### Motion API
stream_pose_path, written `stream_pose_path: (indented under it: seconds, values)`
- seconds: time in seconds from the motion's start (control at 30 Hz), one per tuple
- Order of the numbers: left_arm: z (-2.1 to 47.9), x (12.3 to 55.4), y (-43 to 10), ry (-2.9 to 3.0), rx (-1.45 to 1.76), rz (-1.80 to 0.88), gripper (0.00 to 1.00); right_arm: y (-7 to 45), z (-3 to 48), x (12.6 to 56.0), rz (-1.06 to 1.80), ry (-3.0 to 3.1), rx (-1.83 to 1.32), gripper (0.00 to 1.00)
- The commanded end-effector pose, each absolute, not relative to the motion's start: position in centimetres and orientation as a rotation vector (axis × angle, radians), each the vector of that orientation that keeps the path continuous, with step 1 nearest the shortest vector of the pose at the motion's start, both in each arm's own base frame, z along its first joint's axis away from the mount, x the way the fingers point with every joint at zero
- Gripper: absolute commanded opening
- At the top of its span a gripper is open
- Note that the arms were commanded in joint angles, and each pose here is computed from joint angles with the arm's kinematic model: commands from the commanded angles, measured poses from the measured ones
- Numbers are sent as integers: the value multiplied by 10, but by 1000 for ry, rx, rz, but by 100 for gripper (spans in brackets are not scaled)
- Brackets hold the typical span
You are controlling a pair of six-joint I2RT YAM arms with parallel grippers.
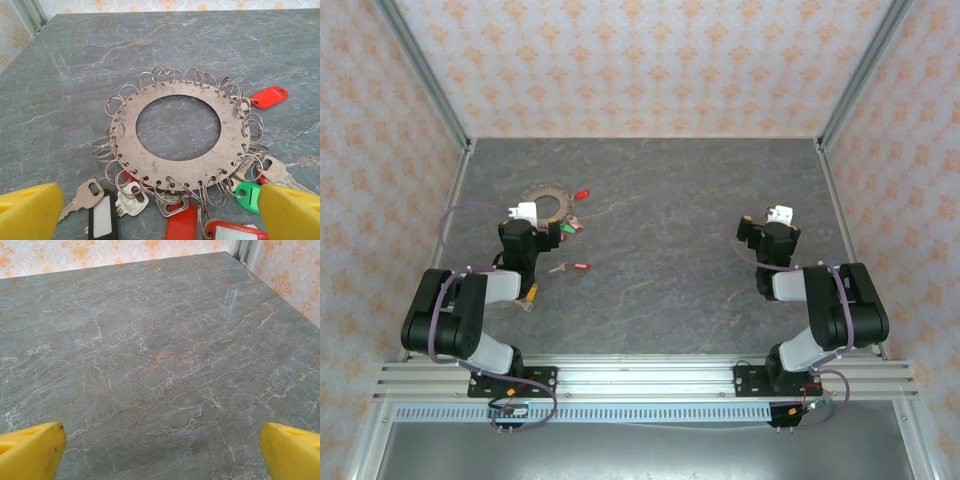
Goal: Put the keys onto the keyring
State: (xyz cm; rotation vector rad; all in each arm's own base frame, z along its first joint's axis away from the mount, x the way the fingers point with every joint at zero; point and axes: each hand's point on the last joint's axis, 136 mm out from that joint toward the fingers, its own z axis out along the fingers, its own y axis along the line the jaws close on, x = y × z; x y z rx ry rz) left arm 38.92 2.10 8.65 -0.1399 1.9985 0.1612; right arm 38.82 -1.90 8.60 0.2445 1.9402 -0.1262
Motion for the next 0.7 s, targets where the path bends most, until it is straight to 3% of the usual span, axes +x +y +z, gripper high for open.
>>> stream_pose_path:
  seconds: [0.0,0.67]
  values:
    - [95,394,24,1979,-159,178,100,-15,91,389,-100,1919,215,99]
    - [95,394,24,1980,-161,178,100,-18,91,391,-110,1929,234,99]
